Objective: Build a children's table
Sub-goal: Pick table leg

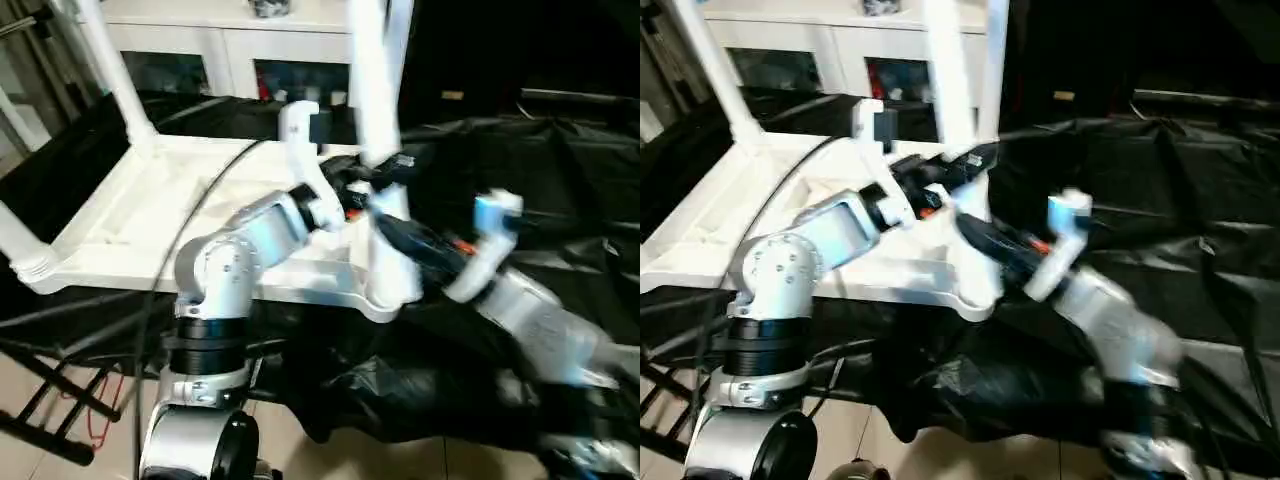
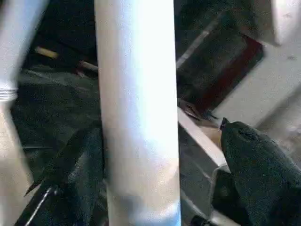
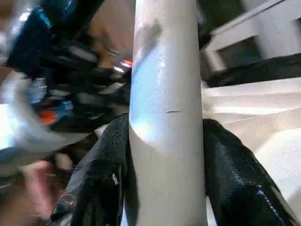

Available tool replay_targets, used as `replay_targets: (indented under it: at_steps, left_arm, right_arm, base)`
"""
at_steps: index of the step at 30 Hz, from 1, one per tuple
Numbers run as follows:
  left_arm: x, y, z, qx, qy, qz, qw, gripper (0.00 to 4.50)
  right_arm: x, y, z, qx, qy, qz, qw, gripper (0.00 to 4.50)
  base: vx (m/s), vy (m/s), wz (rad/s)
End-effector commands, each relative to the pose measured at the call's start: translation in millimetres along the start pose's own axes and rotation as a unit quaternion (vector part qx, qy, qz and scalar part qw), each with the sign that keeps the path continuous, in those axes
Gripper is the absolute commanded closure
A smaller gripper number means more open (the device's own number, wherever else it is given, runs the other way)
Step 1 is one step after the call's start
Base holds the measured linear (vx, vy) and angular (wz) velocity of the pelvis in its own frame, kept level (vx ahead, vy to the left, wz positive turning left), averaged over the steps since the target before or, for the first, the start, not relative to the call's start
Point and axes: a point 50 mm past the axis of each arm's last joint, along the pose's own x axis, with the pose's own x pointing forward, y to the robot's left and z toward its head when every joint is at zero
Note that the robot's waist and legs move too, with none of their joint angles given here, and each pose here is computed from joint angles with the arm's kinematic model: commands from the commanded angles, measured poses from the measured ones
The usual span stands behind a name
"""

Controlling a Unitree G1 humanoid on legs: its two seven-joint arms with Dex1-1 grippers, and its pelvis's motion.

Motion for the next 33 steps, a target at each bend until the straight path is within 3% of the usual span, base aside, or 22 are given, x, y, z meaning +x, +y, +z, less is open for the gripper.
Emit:
replay_targets:
  at_steps: [1,3,5,8,20,24,26,28,29,33]
  left_arm:
    - [1,4.2,2.2,0.006,-0.007,0.027,1.000,0.74]
    - [1,10.2,6.0,0.002,-0.021,0.049,0.999,0.76]
    - [1,14.0,8.2,0.000,-0.029,0.067,0.997,1.12]
    - [0,17.2,10.2,0.000,-0.037,0.084,0.996,1.32]
    - [-5,29.4,18.2,0.008,-0.072,0.149,0.986,2.22]
    - [-3,25.0,16.8,0.017,-0.063,0.122,0.990,2.53]
    - [-2,20.0,15.2,0.031,-0.053,0.093,0.994,2.58]
    - [-2,16.0,14.4,0.042,-0.043,0.065,0.996,2.59]
    - [-2,6.7,11.4,0.061,-0.018,-0.001,0.998,2.59]
    - [-5,-4.9,5.1,0.073,0.018,-0.084,0.994,2.60]
  right_arm:
    - [6.4,1.2,-4.2,-0.020,0.016,-0.015,1.000,2.64]
    - [17.3,12.0,-7.0,-0.042,0.023,0.004,0.999,2.64]
    - [25.6,18.6,-8.4,-0.062,0.026,0.013,0.998,2.64]
    - [35.2,25.0,-8.9,-0.081,0.023,0.018,0.996,2.64]
    - [48.5,27.2,-7.4,-0.135,0.014,-0.016,0.991,2.64]
    - [49.4,28.9,-9.9,-0.134,0.025,-0.006,0.991,2.64]
    - [47.7,29.7,-9.5,-0.123,0.031,0.006,0.992,1.94]
    - [44.6,28.8,-8.6,-0.116,0.043,0.018,0.992,1.91]
    - [35.7,28.2,-7.0,-0.101,0.079,0.055,0.990,1.81]
    - [21.6,29.0,-2.1,-0.078,0.120,0.112,0.983,1.48]
  base:
    - [0.000,0.000,0.00]
    - [0.000,0.000,0.00]
    - [0.000,0.000,0.00]
    - [0.000,0.000,0.00]
    - [0.000,0.000,0.00]
    - [0.000,0.000,0.00]
    - [0.000,0.000,0.00]
    - [0.000,0.000,0.00]
    - [0.000,0.000,0.00]
    - [0.000,0.000,0.00]
